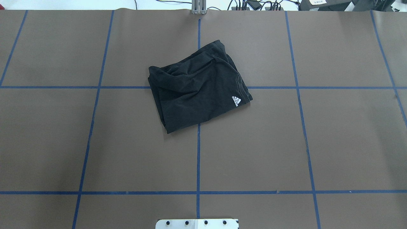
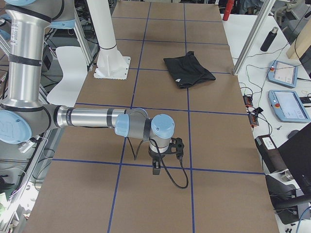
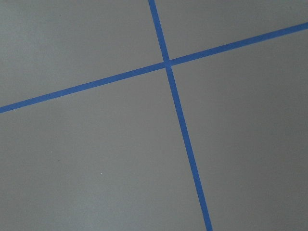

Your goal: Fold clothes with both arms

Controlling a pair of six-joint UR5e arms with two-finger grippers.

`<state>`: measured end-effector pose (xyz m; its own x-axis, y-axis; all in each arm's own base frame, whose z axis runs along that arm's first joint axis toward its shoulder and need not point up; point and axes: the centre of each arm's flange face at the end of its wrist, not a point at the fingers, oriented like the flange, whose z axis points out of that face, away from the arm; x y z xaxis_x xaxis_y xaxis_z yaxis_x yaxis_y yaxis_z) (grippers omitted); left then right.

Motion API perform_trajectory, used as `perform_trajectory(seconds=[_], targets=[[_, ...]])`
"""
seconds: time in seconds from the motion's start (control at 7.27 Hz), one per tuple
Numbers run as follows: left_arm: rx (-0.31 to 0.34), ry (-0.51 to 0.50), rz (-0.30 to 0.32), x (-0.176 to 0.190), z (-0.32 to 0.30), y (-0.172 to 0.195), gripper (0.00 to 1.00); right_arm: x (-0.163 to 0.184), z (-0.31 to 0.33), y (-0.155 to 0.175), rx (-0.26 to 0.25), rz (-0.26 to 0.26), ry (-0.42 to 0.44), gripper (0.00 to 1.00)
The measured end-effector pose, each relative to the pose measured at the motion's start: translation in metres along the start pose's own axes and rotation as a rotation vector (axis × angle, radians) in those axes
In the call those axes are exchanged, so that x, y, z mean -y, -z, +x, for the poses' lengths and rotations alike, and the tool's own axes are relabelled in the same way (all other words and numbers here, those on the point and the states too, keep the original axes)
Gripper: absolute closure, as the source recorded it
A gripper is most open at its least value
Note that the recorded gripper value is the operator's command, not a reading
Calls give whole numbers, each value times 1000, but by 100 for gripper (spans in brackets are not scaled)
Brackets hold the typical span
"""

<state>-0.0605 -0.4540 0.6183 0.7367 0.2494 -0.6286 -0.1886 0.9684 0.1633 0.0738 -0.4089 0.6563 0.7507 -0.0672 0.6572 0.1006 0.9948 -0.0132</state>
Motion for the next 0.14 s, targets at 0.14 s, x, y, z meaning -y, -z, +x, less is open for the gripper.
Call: perform_trajectory(seconds=[0.14], targets=[[0,0,0,0,0,0,0,0,0,0,0,0,1,0]])
